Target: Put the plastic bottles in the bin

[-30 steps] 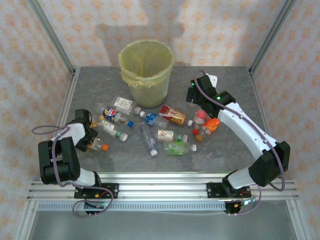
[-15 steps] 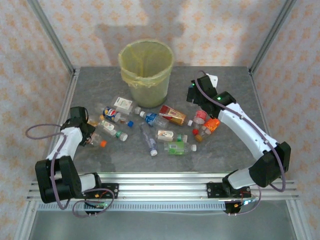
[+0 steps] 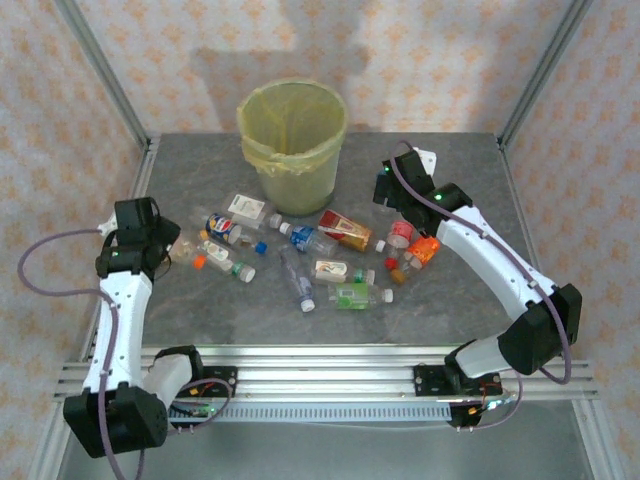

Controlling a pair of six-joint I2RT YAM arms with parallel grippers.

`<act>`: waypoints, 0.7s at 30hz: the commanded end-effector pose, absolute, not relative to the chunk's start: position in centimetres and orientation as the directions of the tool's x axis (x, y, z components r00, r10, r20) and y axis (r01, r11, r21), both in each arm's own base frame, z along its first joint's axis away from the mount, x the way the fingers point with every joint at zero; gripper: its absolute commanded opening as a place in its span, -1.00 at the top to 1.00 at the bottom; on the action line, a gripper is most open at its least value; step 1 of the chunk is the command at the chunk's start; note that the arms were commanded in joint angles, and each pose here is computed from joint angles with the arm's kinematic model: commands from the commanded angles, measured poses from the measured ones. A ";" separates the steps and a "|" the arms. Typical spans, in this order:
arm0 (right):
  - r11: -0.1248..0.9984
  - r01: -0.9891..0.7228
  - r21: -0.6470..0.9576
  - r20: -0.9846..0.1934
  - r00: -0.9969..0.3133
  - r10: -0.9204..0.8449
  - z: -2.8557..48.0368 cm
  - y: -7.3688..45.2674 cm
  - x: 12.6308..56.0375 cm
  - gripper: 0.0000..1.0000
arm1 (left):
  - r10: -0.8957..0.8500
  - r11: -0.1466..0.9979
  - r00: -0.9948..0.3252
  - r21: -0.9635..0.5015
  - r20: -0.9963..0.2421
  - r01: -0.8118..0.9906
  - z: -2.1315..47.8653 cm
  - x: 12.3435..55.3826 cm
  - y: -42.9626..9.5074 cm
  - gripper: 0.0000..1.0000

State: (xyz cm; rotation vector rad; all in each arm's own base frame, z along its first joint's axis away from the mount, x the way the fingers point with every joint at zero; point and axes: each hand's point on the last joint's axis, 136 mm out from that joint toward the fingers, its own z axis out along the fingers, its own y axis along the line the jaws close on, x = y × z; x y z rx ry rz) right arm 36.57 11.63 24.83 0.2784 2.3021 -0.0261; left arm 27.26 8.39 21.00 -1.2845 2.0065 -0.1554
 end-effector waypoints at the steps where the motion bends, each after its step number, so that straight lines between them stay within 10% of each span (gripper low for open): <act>1: 0.969 0.237 0.070 -0.735 -0.645 0.211 25.1 10.7 36.0 -0.98 | -0.785 0.571 -0.256 -0.499 -0.564 -0.651 25.2 28.2 6.7 0.46; 21: 0.966 0.250 0.064 -0.715 -0.664 0.219 24.1 10.5 35.4 -0.98 | -0.581 0.813 -0.227 -0.570 -0.782 -0.116 45.7 40.2 -4.5 0.56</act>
